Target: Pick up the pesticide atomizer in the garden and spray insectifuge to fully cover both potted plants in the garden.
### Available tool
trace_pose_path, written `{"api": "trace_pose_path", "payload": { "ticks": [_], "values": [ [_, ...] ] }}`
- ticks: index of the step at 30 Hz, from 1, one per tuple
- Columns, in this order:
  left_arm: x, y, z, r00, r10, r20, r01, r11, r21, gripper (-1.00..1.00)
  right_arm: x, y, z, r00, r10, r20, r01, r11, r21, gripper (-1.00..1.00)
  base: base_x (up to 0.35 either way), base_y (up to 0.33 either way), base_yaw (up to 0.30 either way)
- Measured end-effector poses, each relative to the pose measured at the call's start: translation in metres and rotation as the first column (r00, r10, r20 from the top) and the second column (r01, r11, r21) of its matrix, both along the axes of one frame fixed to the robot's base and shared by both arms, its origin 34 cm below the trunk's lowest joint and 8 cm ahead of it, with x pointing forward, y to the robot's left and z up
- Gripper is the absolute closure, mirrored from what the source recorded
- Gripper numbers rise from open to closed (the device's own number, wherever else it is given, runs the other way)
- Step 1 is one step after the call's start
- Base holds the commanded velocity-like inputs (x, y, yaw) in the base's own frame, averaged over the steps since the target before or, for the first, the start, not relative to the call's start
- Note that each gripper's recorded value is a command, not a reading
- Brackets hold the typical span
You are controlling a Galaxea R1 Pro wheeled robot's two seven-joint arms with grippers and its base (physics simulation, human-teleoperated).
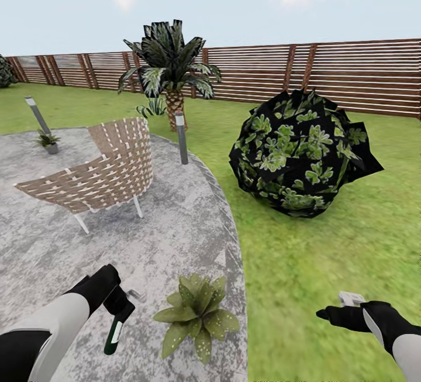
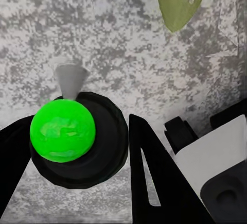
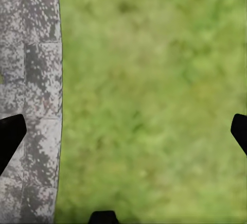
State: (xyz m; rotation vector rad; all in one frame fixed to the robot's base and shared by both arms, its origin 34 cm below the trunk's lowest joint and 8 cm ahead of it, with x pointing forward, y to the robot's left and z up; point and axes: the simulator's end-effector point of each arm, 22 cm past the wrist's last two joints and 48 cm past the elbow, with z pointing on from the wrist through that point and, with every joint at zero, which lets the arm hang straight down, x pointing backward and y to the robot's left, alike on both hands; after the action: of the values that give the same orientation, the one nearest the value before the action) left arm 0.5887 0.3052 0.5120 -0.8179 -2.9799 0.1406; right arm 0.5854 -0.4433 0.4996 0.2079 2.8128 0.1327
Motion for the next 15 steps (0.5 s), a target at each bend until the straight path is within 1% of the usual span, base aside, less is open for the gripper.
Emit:
{"api": "trace_pose_path", "payload": {
  "ticks": [2,7,10,15],
  "values": [
    [-0.013,0.001,-0.006,0.999,0.001,-0.033,-0.001,1.000,0.001,1.00,0.000,0.000,0.000,1.000,0.000,0.000,0.000,1.000,0.000,-1.00,-0.001,0.003,-0.257],
    [-0.032,0.001,-0.014,0.997,0.004,-0.082,-0.004,1.000,0.003,1.00,0.000,0.000,0.000,1.000,0.000,0.000,0.000,1.000,0.000,-1.00,0.000,0.001,-0.258],
    [-0.037,0.002,-0.016,0.996,0.006,-0.094,-0.006,1.000,0.003,1.00,0.000,0.000,0.000,1.000,0.000,0.000,0.000,1.000,0.000,-1.00,0.000,0.000,-0.052],
    [-0.039,0.005,-0.016,0.995,0.009,-0.097,-0.008,1.000,0.008,1.00,0.000,0.000,0.000,1.000,0.000,0.000,0.000,1.000,0.000,-1.00,0.000,0.000,-0.005]
  ]
}}
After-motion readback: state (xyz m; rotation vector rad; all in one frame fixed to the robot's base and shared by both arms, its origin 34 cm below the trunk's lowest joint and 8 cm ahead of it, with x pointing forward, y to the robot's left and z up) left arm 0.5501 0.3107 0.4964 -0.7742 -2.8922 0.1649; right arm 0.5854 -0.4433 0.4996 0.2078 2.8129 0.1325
